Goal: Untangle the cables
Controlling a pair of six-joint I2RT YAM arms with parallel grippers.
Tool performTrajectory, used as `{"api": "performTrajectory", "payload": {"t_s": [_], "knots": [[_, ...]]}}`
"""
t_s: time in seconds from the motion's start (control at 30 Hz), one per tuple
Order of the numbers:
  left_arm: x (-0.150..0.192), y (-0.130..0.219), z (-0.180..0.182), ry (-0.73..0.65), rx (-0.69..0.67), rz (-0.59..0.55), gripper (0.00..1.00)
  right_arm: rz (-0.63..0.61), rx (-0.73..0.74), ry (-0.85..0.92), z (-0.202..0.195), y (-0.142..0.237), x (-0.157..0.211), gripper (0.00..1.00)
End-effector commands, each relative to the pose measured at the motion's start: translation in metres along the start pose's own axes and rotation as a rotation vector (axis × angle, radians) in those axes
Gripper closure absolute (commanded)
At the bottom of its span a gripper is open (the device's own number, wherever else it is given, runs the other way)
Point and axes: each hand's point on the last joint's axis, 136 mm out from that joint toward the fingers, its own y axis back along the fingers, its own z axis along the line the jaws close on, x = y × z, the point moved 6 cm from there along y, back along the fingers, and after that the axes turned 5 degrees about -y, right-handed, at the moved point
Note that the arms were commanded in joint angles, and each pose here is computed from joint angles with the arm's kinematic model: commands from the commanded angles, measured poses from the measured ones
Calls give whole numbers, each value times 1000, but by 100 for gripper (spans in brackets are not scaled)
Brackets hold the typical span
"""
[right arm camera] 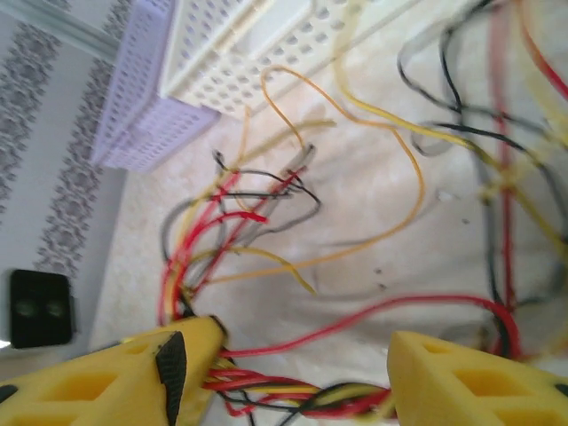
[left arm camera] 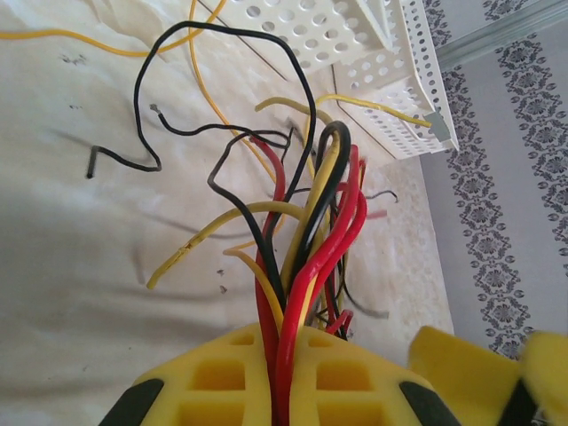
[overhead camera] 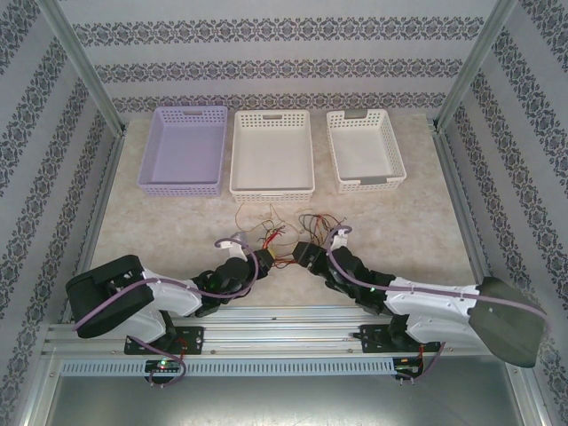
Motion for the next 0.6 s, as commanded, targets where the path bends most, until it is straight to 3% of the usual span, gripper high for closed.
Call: {"api": "performTrajectory", "payload": {"t_s": [0.0,0.27,0.57], "knots": [[-1,1,-20,36,93,-19,100,-22,16,-50,-4,2,-1,37],[-8,4,-27,39,71,-71,100,78,103,-203,-22,-2,22,39],[-17,8,-35,8,37,-115,100,52,156,-231,-26,-1,31,32]]}}
